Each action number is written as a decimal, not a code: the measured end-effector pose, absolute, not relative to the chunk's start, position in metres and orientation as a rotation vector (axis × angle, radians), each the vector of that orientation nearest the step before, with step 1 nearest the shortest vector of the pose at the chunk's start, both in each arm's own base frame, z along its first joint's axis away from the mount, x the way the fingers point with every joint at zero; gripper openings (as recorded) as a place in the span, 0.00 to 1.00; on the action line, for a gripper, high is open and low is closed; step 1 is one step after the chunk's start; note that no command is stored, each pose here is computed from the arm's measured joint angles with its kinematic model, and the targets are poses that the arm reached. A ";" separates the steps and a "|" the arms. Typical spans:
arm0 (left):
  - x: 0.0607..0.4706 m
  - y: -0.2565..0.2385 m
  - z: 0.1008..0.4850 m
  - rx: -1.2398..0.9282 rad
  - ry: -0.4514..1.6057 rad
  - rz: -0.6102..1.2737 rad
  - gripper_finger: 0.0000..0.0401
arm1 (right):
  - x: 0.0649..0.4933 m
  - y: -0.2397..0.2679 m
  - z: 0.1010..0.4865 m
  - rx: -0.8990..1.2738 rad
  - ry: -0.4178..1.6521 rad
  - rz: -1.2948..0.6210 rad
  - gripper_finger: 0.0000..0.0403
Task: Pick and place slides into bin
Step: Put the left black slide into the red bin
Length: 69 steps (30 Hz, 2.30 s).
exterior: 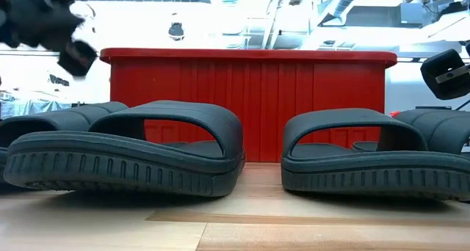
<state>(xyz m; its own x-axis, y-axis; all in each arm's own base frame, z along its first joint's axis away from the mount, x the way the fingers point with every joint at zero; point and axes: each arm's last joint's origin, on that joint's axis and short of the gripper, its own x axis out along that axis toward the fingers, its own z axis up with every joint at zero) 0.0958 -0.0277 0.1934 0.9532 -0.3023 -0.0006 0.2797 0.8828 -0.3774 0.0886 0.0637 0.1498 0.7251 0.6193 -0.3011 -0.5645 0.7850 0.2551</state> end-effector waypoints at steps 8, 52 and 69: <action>0.090 -0.040 0.254 -0.350 0.159 -0.382 0.00 | 0.089 0.064 0.150 0.150 0.385 0.656 0.16; 0.236 -0.191 0.223 -0.113 1.077 -0.220 0.34 | 0.089 0.064 0.150 0.149 0.385 0.655 0.16; 0.240 -0.199 0.202 -0.045 1.261 -0.202 0.34 | 0.089 0.064 0.150 0.149 0.386 0.655 0.16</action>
